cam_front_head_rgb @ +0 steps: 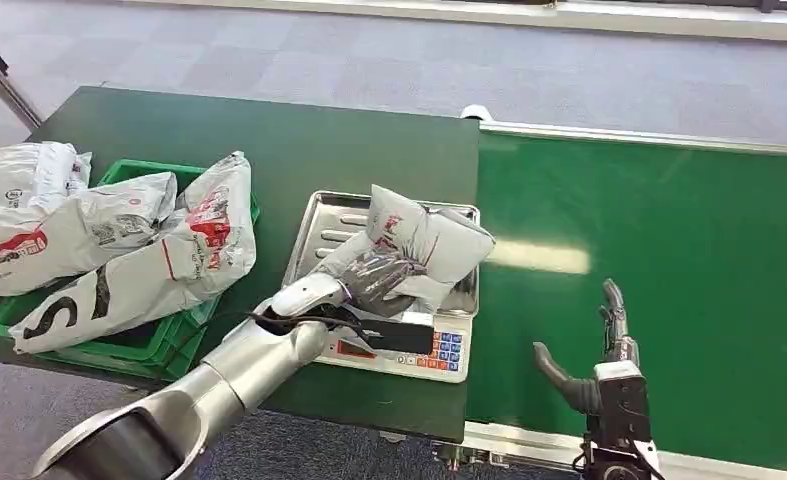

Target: Moved the parcel from conveyor to table for the left to box.

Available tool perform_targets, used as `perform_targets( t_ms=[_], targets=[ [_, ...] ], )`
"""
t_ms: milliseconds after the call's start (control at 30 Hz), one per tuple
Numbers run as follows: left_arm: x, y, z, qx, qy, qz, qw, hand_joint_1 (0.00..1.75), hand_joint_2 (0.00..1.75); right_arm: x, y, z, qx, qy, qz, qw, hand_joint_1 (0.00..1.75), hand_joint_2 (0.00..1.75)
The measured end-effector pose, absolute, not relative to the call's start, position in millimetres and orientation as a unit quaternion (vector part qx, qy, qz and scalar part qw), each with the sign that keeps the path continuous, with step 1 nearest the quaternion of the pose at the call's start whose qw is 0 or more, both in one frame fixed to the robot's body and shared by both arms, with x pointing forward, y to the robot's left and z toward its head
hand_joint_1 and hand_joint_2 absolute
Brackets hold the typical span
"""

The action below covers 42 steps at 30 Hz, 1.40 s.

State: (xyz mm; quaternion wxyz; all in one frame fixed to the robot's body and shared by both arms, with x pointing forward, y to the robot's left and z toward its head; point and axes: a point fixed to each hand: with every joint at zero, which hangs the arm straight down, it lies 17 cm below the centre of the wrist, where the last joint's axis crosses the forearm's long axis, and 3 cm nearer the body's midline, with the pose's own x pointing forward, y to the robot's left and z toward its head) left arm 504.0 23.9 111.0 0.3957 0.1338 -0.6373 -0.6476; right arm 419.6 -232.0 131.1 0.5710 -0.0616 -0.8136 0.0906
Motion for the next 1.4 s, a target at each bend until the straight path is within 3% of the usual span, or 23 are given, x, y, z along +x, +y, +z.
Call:
perform_targets(
  t_ms=[167, 200, 733, 1133, 1400],
  targets=[
    [499, 20, 125, 0.142, -0.67, -0.63, 0.366, 1.75, 1.75, 418, -232, 132, -0.061, -0.814, 0.089, 0.57, 0.0, 1.75],
    [496, 20, 129, 0.147, -0.681, -0.623, 0.355, 1.75, 0.0, 417, -233, 133, -0.061, -0.815, 0.088, 0.57, 0.0, 1.75],
    [435, 16, 276, 0.27, -0.846, -0.453, 0.082, 1.75, 0.0, 416, -237, 140, -0.053, -0.818, 0.076, 0.568, 0.0, 1.75],
    [383, 45, 351, 0.316, -0.885, -0.339, -0.04, 1.75, 0.0, 412, -250, 135, -0.067, -0.816, 0.06, 0.57, 0.0, 1.75],
    [386, 102, 396, 0.446, -0.841, -0.299, -0.067, 1.75, 0.0, 407, -254, 131, -0.072, -0.814, 0.058, 0.573, 0.0, 1.75]
  ],
)
